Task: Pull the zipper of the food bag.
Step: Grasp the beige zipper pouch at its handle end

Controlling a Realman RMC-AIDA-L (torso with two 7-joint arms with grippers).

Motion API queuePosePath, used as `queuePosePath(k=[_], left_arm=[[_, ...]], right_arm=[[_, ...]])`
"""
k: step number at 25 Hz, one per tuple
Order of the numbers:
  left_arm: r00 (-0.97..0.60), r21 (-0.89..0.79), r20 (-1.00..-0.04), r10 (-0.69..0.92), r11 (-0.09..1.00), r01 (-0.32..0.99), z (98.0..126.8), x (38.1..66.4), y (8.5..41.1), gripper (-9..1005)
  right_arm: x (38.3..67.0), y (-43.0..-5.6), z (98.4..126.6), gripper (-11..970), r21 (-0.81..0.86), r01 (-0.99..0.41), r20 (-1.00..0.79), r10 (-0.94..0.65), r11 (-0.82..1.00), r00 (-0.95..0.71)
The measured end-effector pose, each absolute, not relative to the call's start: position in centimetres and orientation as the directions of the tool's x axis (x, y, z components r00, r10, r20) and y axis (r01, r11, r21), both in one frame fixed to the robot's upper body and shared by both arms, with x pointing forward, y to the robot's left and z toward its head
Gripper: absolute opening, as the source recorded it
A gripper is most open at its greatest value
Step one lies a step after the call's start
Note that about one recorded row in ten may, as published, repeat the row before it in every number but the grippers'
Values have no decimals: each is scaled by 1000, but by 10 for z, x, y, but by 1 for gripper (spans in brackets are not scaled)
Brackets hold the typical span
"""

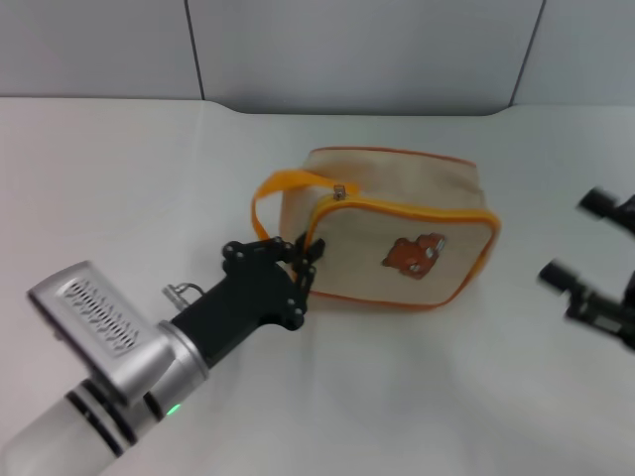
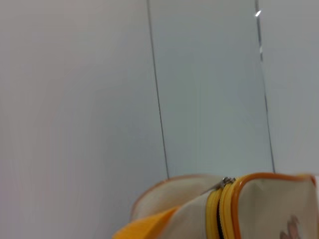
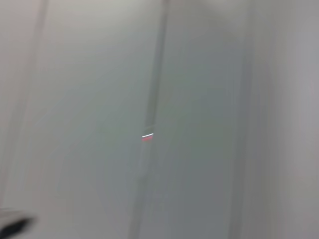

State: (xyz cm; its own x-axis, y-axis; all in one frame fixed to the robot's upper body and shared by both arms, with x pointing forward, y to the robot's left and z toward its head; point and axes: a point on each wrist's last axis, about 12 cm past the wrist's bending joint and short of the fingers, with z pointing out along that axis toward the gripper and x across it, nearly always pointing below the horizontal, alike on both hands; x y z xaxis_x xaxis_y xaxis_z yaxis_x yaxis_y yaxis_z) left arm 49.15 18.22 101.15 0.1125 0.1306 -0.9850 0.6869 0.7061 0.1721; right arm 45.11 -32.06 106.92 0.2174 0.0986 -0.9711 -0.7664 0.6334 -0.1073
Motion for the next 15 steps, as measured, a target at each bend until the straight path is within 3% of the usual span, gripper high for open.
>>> queuePosePath(k=[9,15], left_arm=[[367,360,-920,135,656,663,1031,486,209,69],[483,482,-857,178,605,633,1038,488,214,65]], right_arm=[[452,-332,1056,845,-154,-455,-935,19,877,353],[463,-279,1044,845,-460,-282,-814,-273,842,512]])
